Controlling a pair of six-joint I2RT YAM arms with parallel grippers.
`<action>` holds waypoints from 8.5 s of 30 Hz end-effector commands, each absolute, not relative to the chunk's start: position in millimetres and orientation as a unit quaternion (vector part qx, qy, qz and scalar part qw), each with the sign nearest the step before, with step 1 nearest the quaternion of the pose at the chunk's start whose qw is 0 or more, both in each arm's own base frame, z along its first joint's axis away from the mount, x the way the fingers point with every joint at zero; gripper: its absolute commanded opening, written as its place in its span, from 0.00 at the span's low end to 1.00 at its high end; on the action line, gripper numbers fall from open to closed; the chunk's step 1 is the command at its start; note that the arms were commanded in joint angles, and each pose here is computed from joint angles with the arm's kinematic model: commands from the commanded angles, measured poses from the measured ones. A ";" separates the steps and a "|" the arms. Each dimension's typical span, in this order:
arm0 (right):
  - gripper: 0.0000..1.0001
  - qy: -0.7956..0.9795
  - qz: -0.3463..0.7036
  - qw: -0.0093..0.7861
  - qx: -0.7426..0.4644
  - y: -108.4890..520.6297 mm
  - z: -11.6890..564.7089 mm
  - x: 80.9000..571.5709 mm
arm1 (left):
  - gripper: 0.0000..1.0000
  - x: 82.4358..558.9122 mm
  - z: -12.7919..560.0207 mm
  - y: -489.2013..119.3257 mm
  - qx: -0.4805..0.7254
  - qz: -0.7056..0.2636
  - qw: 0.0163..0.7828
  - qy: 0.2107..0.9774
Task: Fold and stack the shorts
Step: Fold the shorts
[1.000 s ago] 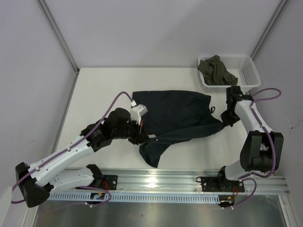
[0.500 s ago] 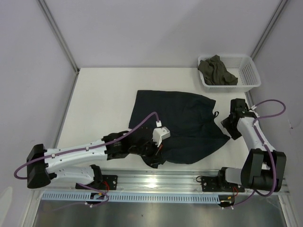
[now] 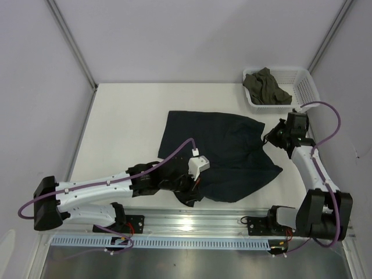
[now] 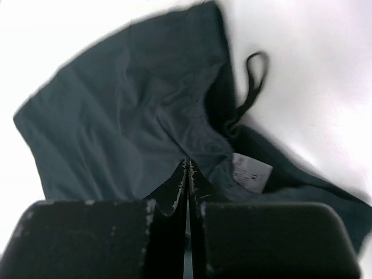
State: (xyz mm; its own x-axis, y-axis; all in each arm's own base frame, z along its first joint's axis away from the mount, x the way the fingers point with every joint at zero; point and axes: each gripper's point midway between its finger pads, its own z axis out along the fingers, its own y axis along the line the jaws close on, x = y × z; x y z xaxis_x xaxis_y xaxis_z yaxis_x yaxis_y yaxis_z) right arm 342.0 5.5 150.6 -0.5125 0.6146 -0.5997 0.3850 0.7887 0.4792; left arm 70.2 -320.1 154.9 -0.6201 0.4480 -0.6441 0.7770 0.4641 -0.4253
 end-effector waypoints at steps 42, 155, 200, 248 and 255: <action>0.06 0.905 0.072 0.247 0.339 5.2 8.6 402.5 | 0.00 178.0 246.5 -285.2 0.272 -0.325 0.362 0.830; 0.00 0.751 0.062 0.220 0.619 -48.7 170.8 319.1 | 0.00 427.8 303.2 -202.6 0.066 -0.193 0.493 0.846; 0.68 0.770 -0.007 0.257 0.584 -101.4 119.0 437.5 | 0.11 551.0 218.7 -213.2 0.077 -0.209 0.470 0.854; 0.69 0.835 0.119 0.426 0.327 -51.3 160.3 434.6 | 0.58 461.2 83.1 -309.1 0.414 -0.051 0.363 0.833; 0.69 0.833 0.124 0.431 0.324 -50.2 164.9 433.9 | 0.52 465.0 66.6 -311.2 0.417 -0.046 0.335 0.844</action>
